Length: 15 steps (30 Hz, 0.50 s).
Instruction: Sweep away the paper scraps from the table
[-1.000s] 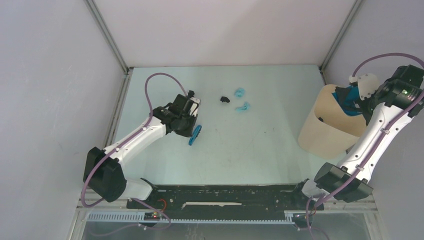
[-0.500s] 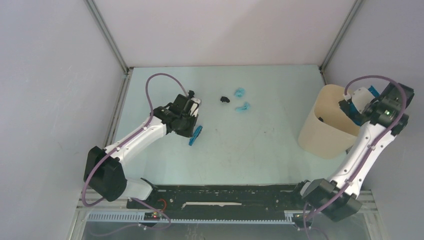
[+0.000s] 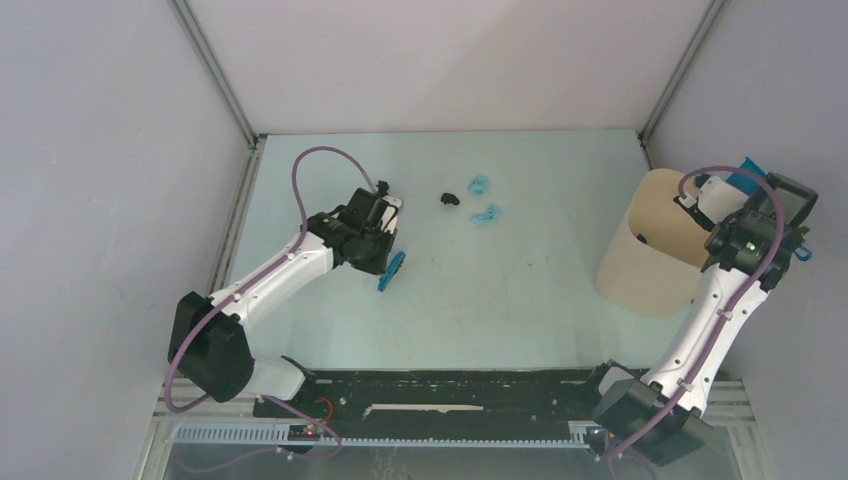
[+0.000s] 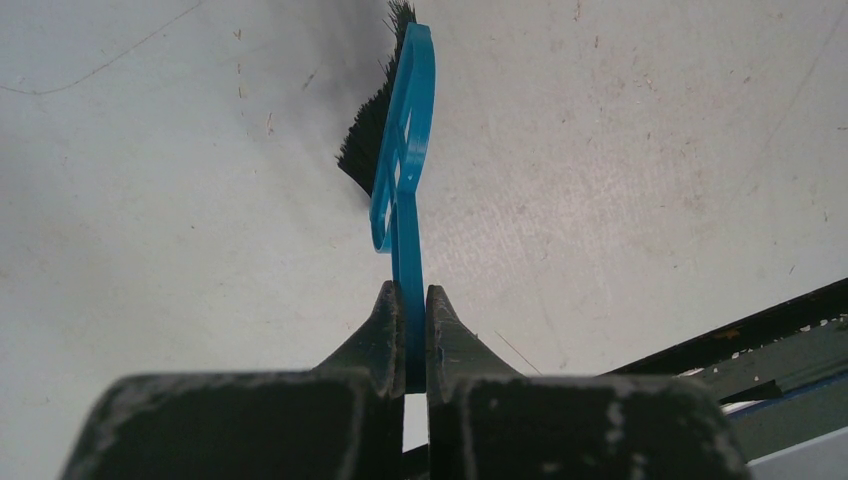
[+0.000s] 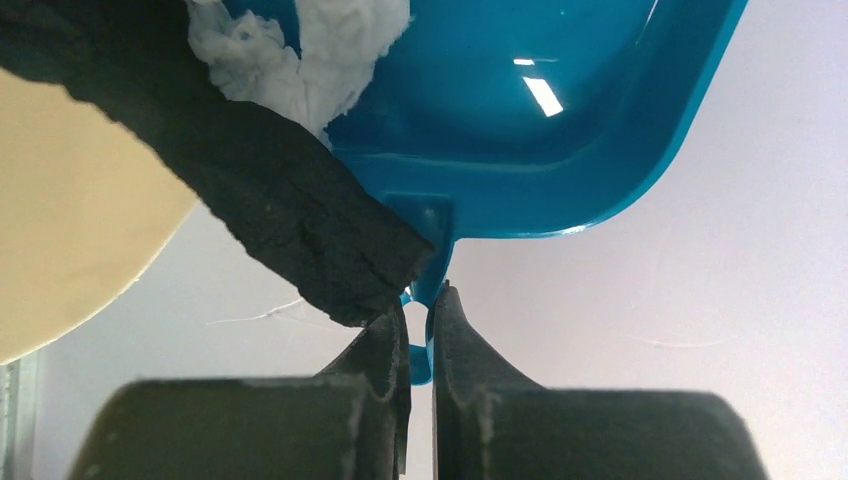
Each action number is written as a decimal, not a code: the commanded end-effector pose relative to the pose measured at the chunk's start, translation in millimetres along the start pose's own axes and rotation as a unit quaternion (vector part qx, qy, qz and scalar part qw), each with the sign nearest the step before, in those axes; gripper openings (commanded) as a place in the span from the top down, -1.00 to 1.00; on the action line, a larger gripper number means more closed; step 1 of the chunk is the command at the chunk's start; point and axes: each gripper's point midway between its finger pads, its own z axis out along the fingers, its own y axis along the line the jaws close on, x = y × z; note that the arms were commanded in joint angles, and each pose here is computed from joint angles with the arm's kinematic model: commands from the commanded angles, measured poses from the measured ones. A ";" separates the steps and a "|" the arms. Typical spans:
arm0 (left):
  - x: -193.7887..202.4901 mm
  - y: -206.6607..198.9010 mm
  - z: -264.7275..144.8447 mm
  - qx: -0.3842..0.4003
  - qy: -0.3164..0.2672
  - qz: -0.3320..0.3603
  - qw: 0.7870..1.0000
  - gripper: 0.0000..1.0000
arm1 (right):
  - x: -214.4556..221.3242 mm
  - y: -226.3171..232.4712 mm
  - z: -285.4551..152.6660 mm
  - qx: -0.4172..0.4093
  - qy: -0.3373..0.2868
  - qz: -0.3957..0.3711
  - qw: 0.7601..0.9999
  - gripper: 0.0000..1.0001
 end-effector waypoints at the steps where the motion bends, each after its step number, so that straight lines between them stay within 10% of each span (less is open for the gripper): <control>1: 8.0 -3.6 2.3 0.015 0.025 0.006 1.000 1.00 | 3.8 -22.5 -7.3 0.048 0.012 -0.013 0.999 1.00; 15: 9.8 -3.8 3.5 0.015 0.031 0.007 0.999 1.00 | 1.3 -17.2 -6.2 0.036 0.016 -0.026 0.999 1.00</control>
